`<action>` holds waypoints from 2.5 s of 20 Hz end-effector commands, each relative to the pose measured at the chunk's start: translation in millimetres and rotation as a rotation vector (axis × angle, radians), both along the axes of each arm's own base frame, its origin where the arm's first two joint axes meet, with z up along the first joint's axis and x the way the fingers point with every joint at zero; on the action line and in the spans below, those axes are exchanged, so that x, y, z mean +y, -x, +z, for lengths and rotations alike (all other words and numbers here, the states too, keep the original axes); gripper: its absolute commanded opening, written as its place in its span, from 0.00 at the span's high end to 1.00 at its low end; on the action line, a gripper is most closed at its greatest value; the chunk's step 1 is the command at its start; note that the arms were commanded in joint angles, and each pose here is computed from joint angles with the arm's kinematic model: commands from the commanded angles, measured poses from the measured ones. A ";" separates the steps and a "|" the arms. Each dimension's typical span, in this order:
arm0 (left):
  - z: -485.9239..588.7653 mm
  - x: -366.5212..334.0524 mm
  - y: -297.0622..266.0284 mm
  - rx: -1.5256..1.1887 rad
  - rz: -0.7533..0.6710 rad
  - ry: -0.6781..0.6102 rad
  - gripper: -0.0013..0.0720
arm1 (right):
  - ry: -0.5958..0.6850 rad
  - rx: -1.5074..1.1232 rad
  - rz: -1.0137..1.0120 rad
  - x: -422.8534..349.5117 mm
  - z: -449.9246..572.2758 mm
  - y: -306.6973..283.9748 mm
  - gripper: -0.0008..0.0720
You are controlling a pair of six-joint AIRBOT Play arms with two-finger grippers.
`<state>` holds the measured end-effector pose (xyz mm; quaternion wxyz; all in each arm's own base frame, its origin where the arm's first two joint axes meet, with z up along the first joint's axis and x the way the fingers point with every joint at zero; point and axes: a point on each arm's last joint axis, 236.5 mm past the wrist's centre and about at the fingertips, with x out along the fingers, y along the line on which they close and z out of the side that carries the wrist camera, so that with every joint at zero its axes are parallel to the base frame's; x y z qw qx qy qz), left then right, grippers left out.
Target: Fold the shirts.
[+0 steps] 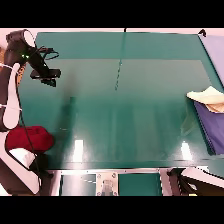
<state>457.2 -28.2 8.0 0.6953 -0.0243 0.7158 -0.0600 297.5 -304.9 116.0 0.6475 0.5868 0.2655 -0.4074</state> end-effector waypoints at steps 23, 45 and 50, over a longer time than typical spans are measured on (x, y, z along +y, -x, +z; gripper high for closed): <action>5.4 -28.5 1.6 0.003 -0.020 0.122 0.96 | 0.031 0.708 0.359 27.4 -98.6 148.5 0.05; 25.5 -98.3 183.9 -0.090 0.010 0.284 0.96 | 0.159 0.327 1.310 318.7 -139.6 12.7 0.96; 21.0 -99.0 187.7 -0.078 0.006 0.288 0.96 | 0.165 0.323 1.320 321.9 -139.8 11.5 0.96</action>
